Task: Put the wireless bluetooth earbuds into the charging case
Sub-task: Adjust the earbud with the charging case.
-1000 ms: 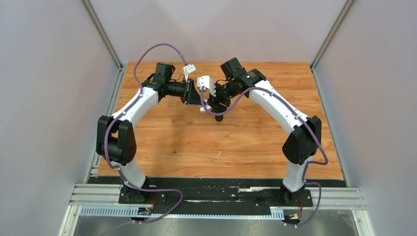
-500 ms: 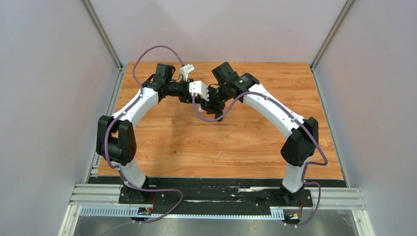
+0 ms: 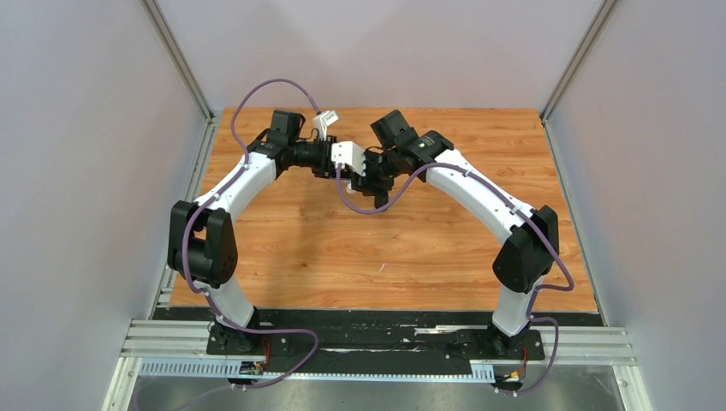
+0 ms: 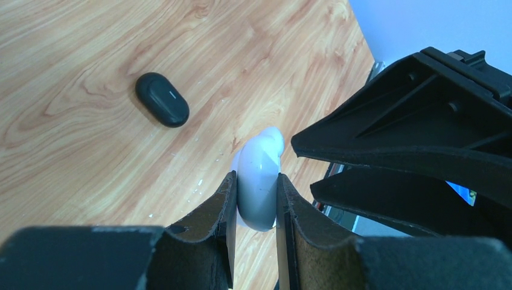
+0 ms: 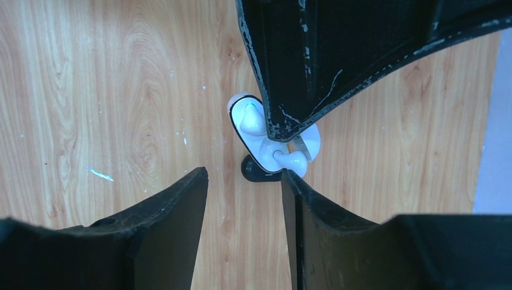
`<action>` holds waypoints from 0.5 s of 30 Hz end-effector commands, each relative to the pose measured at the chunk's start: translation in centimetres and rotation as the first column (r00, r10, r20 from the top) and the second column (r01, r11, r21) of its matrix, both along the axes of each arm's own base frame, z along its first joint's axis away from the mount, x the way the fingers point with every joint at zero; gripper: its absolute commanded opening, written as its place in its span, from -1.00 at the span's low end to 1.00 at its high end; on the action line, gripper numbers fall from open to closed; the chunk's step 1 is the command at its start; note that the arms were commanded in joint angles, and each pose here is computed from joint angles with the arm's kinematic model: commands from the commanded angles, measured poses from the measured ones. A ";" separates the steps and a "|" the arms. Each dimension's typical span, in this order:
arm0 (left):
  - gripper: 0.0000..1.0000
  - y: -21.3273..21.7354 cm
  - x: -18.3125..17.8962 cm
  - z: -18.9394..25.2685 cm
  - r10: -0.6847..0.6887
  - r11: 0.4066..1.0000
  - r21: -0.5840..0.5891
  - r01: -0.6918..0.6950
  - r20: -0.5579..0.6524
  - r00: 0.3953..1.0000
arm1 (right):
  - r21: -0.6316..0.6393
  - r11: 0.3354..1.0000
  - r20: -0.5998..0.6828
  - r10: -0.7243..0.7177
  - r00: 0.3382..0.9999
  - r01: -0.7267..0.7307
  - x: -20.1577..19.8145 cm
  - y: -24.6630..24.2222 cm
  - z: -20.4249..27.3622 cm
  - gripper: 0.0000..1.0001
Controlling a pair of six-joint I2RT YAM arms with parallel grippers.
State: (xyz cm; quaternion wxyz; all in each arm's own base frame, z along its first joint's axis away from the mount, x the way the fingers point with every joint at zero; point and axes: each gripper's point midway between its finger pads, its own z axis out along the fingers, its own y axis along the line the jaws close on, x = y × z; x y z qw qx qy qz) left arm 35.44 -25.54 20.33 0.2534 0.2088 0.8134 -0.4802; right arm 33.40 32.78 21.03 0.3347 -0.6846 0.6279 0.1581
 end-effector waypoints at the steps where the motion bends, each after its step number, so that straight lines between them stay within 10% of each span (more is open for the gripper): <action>1: -1.00 -0.8 0.0 2.1 -0.048 0.997 -0.056 0.052 0.074 0.996 | 0.036 0.999 0.125 -0.019 0.992 0.015 1.2 -0.6 2.8 0.00; 15: -1.00 -0.8 -0.2 2.7 -0.053 0.996 -0.066 0.059 0.089 0.995 | 0.029 0.997 0.090 -0.079 0.993 0.077 2.3 -0.1 1.8 -0.02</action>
